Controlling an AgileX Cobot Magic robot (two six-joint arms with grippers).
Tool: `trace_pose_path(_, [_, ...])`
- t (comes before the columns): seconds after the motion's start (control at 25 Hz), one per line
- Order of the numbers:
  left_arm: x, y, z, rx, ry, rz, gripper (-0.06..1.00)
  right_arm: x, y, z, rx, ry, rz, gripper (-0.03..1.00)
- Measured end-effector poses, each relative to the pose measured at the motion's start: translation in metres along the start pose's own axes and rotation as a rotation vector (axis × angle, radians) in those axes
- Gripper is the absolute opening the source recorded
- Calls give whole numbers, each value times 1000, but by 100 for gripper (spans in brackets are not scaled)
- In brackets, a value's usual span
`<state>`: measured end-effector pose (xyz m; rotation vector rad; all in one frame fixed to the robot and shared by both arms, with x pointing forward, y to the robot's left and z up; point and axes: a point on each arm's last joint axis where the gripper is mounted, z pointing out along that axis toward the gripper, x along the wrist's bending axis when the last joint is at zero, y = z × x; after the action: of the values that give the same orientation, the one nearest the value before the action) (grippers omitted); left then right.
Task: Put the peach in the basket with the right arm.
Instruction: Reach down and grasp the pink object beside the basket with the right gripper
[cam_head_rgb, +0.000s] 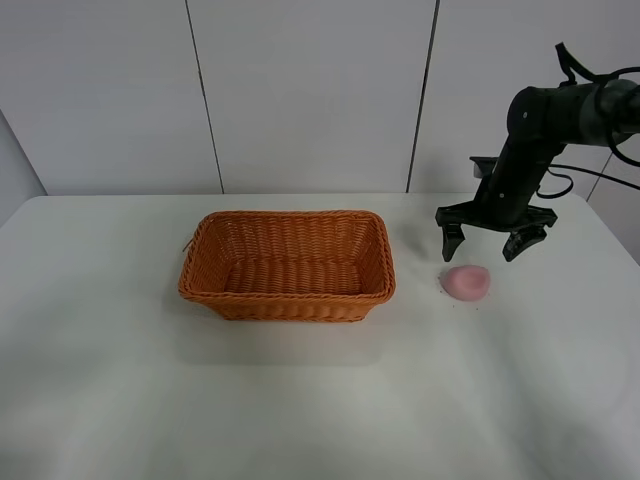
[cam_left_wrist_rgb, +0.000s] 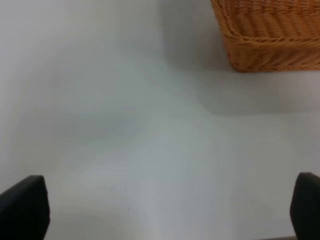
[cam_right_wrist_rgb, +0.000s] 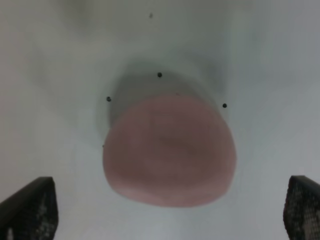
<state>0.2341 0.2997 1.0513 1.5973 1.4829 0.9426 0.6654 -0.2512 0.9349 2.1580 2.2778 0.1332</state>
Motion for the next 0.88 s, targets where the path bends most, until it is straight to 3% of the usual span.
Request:
trace_pose_path(0.64, [0,0,0,0,0,0,99,-3,4,54,59,-6,6,69])
trace_pose_path(0.72, [0,0,0,0,0,0,99,-3,4,54,59,-5,6,61])
trace_pose_path(0.88, [0,0,0,0,0,0,99,-3,3,54,69,-6,6,21])
